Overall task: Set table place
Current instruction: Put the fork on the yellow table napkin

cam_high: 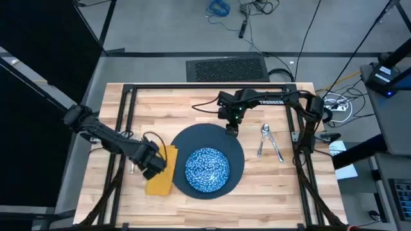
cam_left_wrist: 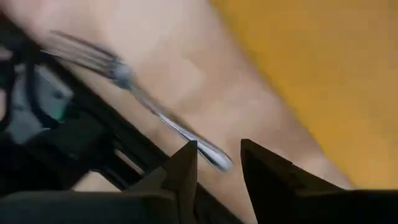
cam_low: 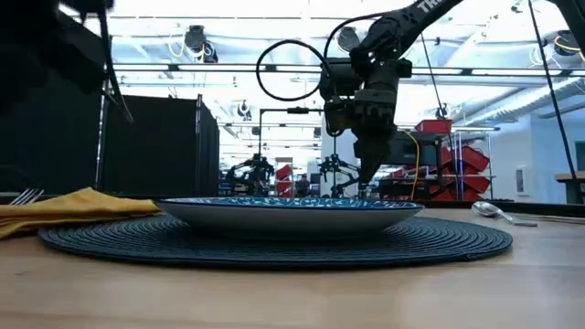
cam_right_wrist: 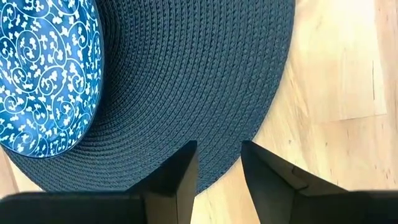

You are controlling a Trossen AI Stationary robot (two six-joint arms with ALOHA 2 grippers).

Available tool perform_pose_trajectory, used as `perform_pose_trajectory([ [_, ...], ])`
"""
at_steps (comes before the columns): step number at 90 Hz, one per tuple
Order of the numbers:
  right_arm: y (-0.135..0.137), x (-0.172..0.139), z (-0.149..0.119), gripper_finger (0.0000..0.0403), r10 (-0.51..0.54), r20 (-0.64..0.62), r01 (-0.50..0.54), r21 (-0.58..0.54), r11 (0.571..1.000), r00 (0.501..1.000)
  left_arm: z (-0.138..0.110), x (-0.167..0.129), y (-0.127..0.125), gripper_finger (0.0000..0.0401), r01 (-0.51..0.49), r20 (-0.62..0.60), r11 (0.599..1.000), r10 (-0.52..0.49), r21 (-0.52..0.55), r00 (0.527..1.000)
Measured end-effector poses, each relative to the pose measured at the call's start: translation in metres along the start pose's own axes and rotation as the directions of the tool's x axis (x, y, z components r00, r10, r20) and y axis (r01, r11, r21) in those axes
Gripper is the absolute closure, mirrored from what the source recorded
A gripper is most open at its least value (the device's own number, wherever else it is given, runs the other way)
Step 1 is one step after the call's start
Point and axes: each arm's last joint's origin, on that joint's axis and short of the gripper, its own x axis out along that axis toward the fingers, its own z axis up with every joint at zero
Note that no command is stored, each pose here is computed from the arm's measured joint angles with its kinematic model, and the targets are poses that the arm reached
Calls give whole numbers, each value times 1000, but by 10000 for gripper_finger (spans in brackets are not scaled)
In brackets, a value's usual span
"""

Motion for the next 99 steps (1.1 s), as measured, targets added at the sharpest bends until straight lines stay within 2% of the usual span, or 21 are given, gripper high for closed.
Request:
perform_pose_trajectory([
  [11, 0, 0, 0, 287, 0, -1, 0, -6, 1000, 1000, 10, 21, 13, 294, -69, -48, 994, 65, -80, 997],
  [26, 0, 0, -1, 287, 1, -11, -1, -14, 1000, 1000, 11, 30, 30, 294, -99, -72, 990, 91, -104, 993],
  [44, 0, 0, -1, 287, 1, -11, -1, -15, 1000, 1000, 5, 14, 47, 294, 44, 55, 978, -33, -205, 998],
  [48, 0, 0, -1, 287, 1, -12, -2, -15, 1000, 1000, 4, 11, 51, 294, 86, 71, 962, -70, -261, 995],
  [54, 0, 0, -1, 287, 1, -12, -1, -15, 1000, 1000, 1, 5, 54, 294, 150, 68, 916, -134, -372, 989],
  [67, 0, 0, -1, 287, 1, -12, -1, -20, 1000, 1000, -5, 0, 37, 294, 311, 90, 861, -302, -402, 949],
  [78, 0, 0, -2, 287, 2, -16, -2, -31, 1000, 1000, -12, 3, 25, 294, 332, 95, 834, -325, -440, 941],
  [84, 0, 0, -2, 287, 2, -15, -2, -42, 999, 1000, -16, 9, 21, 294, 312, 89, 842, -305, -440, 948],
  [91, 0, 0, -1, 287, 1, -14, -2, -53, 999, 1000, -20, 13, 20, 294, 283, 77, 875, -276, -393, 958],
  [99, 0, 0, -1, 287, 1, -8, -2, -66, 998, 1000, -23, 13, 19, 294, 278, 75, 938, -268, -207, 961],
])
